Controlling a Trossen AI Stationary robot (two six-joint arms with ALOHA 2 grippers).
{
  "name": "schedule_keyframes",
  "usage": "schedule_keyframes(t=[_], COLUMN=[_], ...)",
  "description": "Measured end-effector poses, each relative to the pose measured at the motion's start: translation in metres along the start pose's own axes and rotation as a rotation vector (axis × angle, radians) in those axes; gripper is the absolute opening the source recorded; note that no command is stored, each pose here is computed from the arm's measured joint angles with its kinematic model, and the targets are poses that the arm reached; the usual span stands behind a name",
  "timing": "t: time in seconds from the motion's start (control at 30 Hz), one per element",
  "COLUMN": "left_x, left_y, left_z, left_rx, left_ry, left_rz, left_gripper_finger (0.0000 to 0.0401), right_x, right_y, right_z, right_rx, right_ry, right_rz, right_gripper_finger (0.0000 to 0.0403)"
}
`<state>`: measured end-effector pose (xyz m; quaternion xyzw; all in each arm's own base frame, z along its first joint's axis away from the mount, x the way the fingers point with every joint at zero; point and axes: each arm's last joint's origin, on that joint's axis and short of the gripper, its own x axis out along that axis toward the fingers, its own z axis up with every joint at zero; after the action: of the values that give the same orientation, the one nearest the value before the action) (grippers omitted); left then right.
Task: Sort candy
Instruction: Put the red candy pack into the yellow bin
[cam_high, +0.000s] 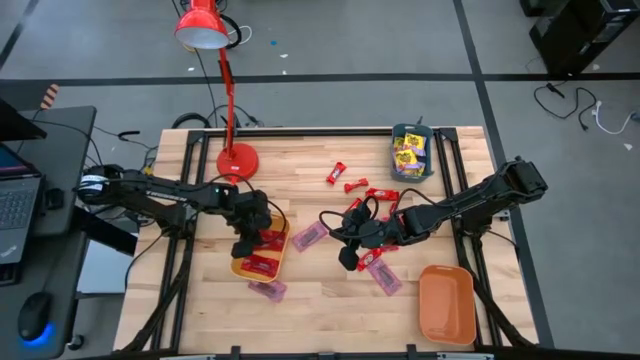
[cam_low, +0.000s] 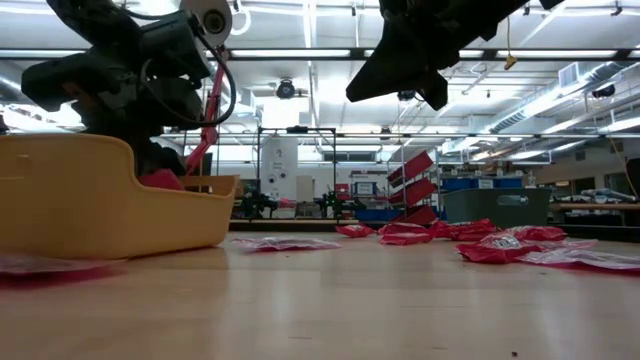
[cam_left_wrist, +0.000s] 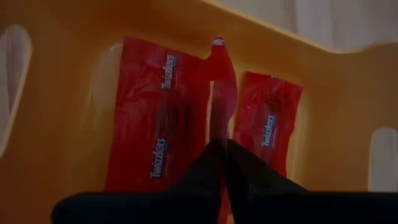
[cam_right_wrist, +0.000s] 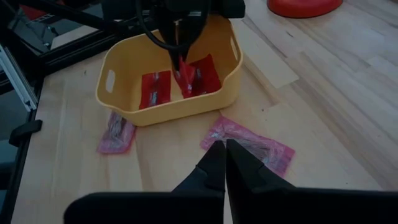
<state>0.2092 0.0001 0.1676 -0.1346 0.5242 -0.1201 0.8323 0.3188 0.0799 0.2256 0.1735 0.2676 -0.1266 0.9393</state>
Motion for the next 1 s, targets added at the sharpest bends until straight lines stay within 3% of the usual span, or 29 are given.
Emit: schedule_keyframes(t=[0.4,0.77,1.0], left_x=[0.0,0.0,-0.004], left_y=[0.0,-0.001,-0.003], left_z=[0.001,0.0,0.004], left_rx=[-0.025,-0.027,-0.031], left_ry=[-0.007,-0.004,0.004], left_rz=[0.0,-0.023,-0.031], left_gripper_finger=[0.0099,0.0111,0.0136], right_x=[0.002,0.041,0.045], right_y=[-0.001,-0.003,-0.002], right_z=[-0.001,-0.016,-0.015], right_rx=[0.001,-0.01,-0.004], right_ry=[-0.03,-0.052,-0.067], right_rz=[-0.056,-0.07,-0.044], right_gripper_finger=[0.0001,0.0001,0.0001])
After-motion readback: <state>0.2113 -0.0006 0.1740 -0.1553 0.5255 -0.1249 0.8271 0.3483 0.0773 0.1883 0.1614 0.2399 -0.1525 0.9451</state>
